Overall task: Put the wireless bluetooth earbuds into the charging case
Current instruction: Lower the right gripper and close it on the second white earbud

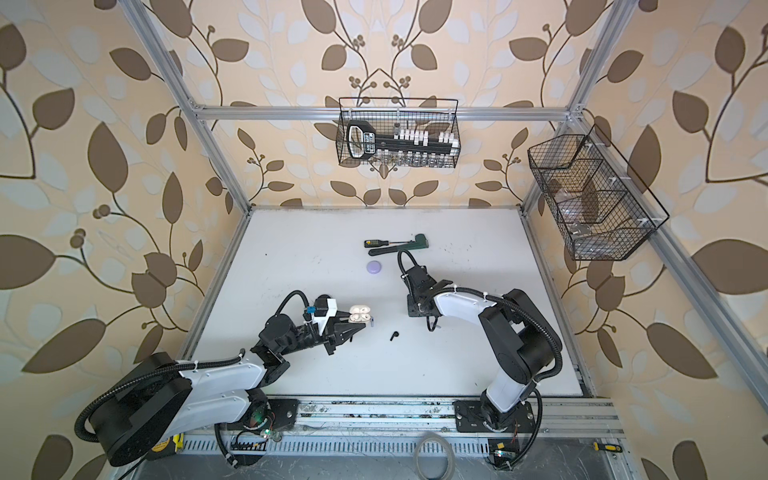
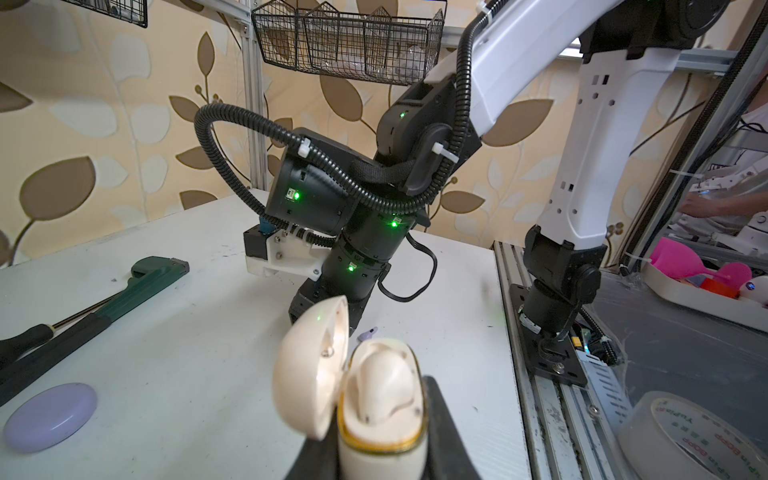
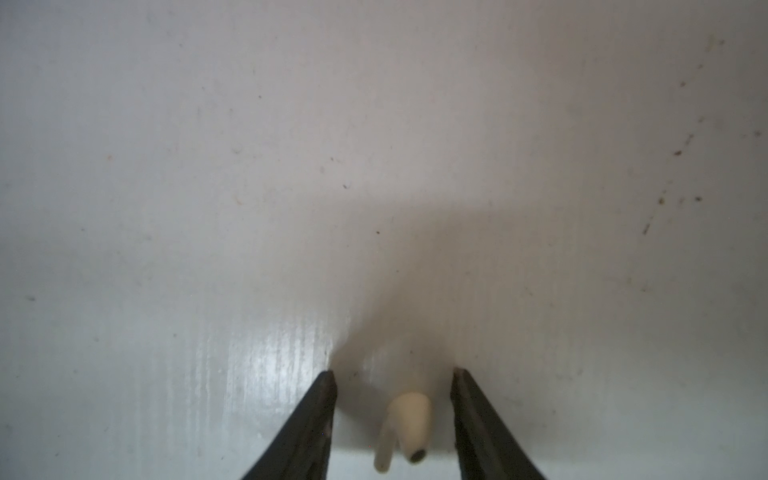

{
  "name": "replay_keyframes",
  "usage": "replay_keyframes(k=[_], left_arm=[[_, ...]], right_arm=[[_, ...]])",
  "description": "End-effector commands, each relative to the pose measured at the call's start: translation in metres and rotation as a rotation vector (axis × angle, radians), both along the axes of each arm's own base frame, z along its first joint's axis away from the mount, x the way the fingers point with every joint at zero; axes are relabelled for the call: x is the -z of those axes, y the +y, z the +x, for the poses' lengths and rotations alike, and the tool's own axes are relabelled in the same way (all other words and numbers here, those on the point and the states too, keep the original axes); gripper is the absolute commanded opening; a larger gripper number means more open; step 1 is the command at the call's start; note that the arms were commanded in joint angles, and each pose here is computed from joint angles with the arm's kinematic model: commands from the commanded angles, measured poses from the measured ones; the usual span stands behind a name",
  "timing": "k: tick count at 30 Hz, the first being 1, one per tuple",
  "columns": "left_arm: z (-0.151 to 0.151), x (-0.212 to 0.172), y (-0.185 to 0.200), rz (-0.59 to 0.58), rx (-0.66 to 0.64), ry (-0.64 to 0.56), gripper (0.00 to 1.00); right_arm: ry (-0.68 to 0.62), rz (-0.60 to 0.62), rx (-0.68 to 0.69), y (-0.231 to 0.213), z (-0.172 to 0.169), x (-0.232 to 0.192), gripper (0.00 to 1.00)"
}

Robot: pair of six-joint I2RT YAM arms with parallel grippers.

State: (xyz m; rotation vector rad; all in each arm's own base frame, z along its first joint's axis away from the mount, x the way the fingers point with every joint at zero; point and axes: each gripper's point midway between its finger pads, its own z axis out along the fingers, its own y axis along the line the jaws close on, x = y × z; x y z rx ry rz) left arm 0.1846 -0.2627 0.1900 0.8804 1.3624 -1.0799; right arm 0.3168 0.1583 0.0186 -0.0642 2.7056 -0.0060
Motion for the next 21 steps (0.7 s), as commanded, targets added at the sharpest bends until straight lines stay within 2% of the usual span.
replay_keyframes(k=[1, 9, 21], left_arm=[[0.0009, -0.0205, -0.0008, -0.036, 0.005, -0.082, 0.00], [0.0016, -0.0209, -0.0006, -0.037, 0.002, -0.084, 0.00], [0.0010, -0.0208, -0.0011, -0.038, 0.008, -0.082, 0.00]], right_arm=[[0.018, -0.022, 0.006, -0.0029, -0.0061, -0.0002, 0.46], [0.040, -0.025, 0.000, -0.0007, -0.0073, 0.0063, 0.44], [0.040, -0.032, -0.010, 0.0038, -0.0088, 0.0075, 0.31]])
